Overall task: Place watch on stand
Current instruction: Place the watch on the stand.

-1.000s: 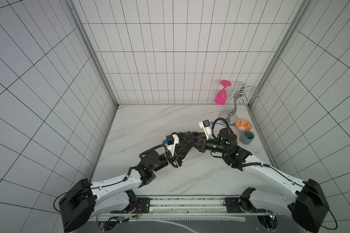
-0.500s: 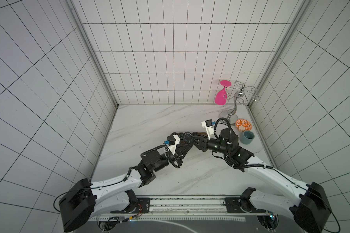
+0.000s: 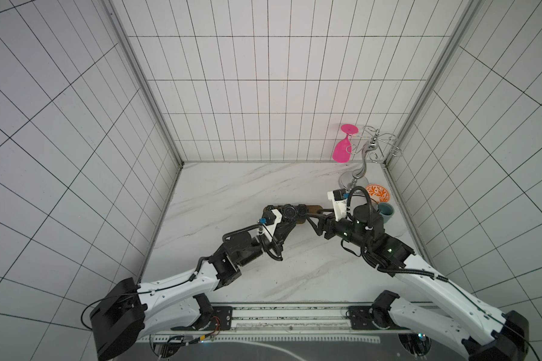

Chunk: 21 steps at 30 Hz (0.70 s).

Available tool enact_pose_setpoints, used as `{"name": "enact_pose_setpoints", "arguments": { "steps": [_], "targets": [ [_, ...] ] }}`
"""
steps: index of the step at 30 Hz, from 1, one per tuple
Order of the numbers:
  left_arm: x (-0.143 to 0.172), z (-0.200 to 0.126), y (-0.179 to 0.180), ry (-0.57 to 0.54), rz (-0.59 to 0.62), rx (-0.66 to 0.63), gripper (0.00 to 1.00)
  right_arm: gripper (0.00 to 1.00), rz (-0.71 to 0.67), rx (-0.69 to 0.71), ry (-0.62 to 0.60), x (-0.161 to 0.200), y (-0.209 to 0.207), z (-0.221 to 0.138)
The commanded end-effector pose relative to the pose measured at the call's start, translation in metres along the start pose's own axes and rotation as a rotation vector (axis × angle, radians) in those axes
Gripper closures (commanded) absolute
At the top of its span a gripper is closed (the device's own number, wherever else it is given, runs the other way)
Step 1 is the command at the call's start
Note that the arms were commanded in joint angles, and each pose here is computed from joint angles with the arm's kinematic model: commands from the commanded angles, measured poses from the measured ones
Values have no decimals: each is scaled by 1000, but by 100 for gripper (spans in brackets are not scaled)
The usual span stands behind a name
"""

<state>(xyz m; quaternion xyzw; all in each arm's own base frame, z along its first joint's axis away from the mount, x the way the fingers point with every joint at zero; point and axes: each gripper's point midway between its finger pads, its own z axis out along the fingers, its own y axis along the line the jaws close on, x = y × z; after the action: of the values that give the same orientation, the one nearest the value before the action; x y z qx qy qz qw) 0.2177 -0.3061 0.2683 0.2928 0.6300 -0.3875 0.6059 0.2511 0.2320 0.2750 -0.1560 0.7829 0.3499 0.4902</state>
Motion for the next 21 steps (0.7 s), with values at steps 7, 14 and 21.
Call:
{"name": "enact_pose_setpoints", "arguments": {
  "steps": [7,14,21],
  "targets": [
    [-5,14,-14,8,68,28,100,23,-110,-100,-93,-39,55,-18],
    [3,20,-24,34,103,45,100,20,-122,-102,-75,-32,65,-11],
    [9,22,-33,52,120,67,100,20,-124,-81,-96,-37,66,-9]
  ]
}}
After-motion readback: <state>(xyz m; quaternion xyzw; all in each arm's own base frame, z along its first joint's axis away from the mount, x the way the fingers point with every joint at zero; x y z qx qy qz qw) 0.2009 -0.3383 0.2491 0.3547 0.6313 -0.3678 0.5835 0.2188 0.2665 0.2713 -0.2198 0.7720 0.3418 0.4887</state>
